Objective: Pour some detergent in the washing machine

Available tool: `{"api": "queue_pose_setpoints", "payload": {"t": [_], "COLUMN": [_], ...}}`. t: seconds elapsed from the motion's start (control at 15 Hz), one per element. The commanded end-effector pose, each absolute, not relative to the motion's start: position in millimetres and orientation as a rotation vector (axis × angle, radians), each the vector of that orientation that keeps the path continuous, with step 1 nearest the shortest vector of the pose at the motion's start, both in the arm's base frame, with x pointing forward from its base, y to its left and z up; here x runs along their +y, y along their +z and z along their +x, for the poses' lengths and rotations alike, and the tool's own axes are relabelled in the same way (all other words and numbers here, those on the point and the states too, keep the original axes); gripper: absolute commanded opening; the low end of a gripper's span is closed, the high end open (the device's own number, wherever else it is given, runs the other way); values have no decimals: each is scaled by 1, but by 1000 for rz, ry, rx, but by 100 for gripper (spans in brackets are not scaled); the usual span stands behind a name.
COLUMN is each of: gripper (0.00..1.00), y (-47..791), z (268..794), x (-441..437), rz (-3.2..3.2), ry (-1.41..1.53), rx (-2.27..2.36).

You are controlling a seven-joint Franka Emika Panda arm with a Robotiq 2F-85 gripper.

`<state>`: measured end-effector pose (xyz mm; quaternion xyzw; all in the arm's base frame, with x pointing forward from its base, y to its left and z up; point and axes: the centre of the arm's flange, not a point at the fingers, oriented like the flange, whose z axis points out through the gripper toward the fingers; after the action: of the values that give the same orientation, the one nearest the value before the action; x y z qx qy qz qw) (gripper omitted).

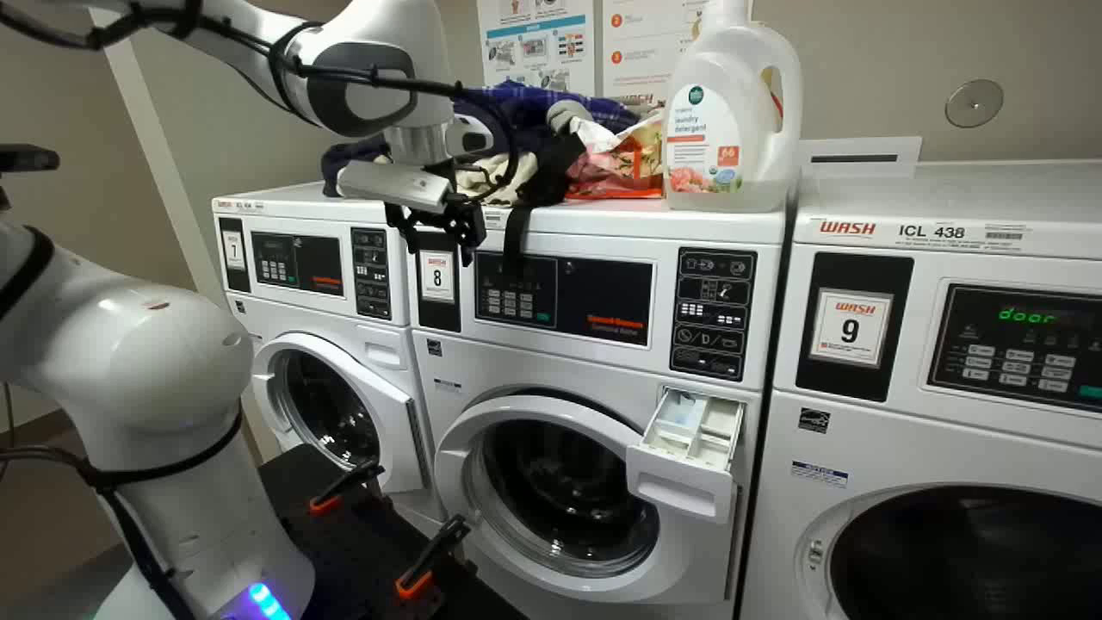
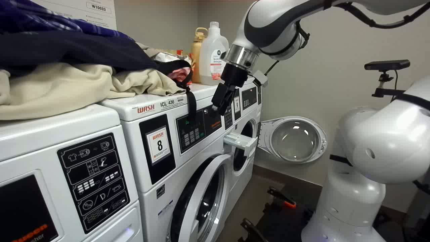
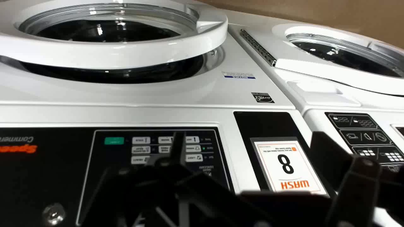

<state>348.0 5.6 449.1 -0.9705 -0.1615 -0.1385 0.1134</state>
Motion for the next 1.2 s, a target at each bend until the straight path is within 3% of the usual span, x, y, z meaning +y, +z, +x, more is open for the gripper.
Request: {"api": "queue_pose_setpoints", "payload": {"t": [0.0,0.53,1.13], "gripper": [100,100,100], "y": [449,452,496], "z": [348,349,326], "x": [6,-3,-171], "rz": [-2847,-2859,-3002], "ry": [-406,-417,-503], "rx": [-474,-466,-500]}}
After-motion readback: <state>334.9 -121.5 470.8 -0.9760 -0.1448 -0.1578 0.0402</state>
